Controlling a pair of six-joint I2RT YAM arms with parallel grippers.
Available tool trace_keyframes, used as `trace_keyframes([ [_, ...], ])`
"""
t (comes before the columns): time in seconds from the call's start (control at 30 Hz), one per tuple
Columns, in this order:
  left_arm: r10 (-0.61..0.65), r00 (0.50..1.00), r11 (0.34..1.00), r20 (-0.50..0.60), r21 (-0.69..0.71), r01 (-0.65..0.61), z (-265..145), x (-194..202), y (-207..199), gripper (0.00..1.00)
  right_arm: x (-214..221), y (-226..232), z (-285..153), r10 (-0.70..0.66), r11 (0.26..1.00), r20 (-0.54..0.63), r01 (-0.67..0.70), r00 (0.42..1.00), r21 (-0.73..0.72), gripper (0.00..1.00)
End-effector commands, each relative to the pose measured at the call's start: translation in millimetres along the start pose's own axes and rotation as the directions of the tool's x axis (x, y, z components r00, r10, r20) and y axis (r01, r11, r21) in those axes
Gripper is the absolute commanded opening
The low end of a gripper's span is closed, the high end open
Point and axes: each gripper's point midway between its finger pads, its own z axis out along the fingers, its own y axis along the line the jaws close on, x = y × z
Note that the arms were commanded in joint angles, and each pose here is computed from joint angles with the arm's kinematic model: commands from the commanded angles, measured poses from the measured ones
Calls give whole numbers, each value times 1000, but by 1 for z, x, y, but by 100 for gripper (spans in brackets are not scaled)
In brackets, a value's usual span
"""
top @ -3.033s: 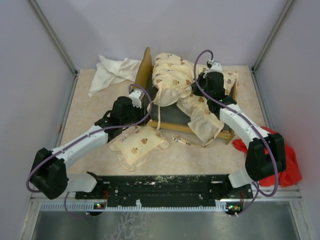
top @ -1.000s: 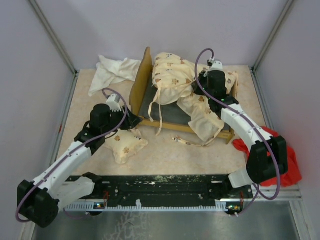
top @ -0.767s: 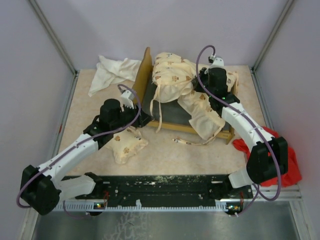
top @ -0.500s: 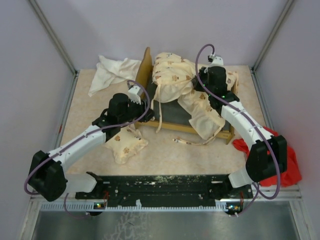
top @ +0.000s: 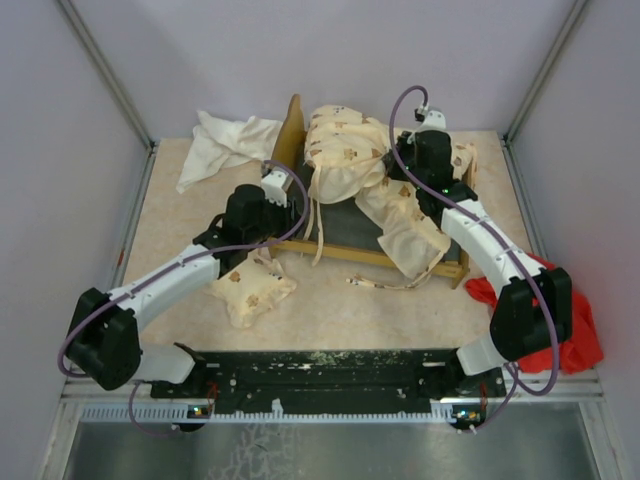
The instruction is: Set up the pet bed
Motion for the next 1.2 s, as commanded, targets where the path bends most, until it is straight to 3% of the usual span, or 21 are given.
trace_keyframes([
  [0.0,21,999,999,47,24,-22,-2,-16,-8,36,-41,3,1,6,1000,121,-4,993,-11,0],
  [0.37,-39,998,999,56,-2,39,-23,49,-28,39,-43,3,-1,-3,1000,119,4,993,-7,0],
  [0.67,27,999,997,19,-78,-25,0,95,-10,47,-44,4,-4,2,1000,118,-1,993,-10,0],
  [1.17,163,987,952,12,-264,-154,43,113,29,56,-50,1,-10,-52,999,124,50,991,17,0],
])
